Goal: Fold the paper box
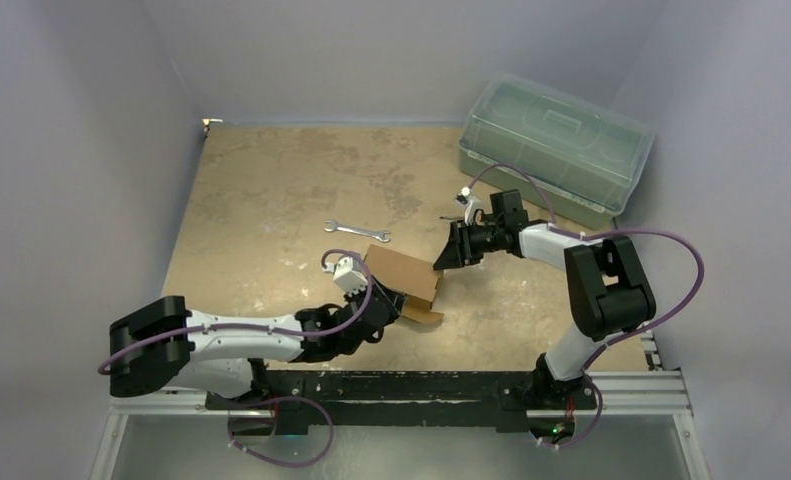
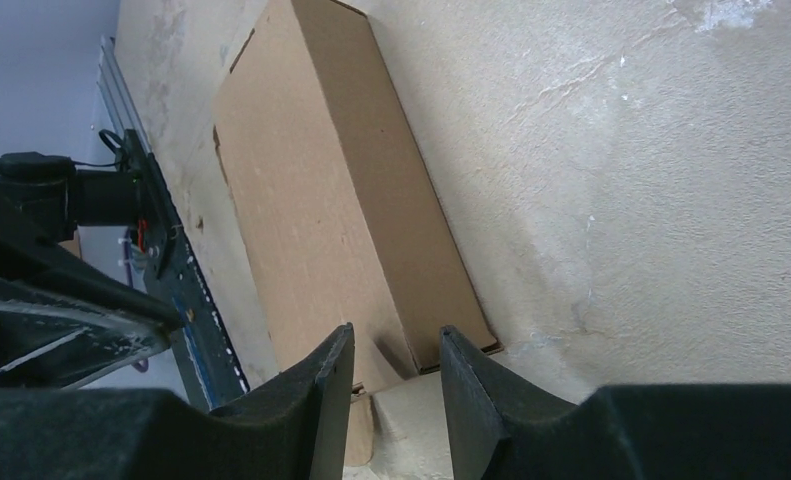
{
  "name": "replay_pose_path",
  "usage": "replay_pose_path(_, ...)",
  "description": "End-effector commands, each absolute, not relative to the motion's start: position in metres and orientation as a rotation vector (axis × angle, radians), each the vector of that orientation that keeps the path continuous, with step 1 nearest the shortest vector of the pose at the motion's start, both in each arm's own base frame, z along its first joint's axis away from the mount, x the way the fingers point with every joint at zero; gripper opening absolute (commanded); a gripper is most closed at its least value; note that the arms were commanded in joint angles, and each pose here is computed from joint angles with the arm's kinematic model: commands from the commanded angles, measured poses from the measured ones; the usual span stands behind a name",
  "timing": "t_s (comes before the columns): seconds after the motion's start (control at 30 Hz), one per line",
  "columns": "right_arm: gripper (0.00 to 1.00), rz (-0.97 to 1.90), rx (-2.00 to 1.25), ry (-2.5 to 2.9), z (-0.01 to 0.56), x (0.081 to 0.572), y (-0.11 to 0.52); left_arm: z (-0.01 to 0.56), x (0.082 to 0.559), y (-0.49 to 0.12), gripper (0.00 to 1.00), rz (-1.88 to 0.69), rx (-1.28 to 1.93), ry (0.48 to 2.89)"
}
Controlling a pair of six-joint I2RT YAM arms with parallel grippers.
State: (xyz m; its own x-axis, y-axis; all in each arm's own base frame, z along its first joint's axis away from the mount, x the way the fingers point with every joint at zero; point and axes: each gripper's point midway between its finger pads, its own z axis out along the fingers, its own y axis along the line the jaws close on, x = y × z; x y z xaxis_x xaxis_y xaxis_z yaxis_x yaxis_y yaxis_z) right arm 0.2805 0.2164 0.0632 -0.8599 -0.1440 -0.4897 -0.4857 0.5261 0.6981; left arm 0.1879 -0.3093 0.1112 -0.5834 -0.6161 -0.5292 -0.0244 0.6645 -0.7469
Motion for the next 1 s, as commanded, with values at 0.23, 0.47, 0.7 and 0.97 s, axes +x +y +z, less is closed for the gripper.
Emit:
replay_pose_path(0.23,0.39,1.311,-0.552,2.397,0.063,0.275,0.219,0.1,0.212,-0.297,0.4,-0.806,-0.705,2.076)
replay_pose_path(0.47,0.4,1.315,-0.571,2.398,0.062,0.273,0.222,0.08,0.218,-0.293,0.44,-0.758,-0.746,2.14)
replay_pose_path(0.7,0.4,1.315,-0.608,2.408,0.059,0.268,0.224,0.08,0.229,-0.286,0.44,-0.752,-0.773,2.128)
replay_pose_path(0.97,0.4,1.343,-0.672,2.396,0.061,0.259,0.231,0.078,0.249,-0.273,0.44,-0.74,-0.797,2.119)
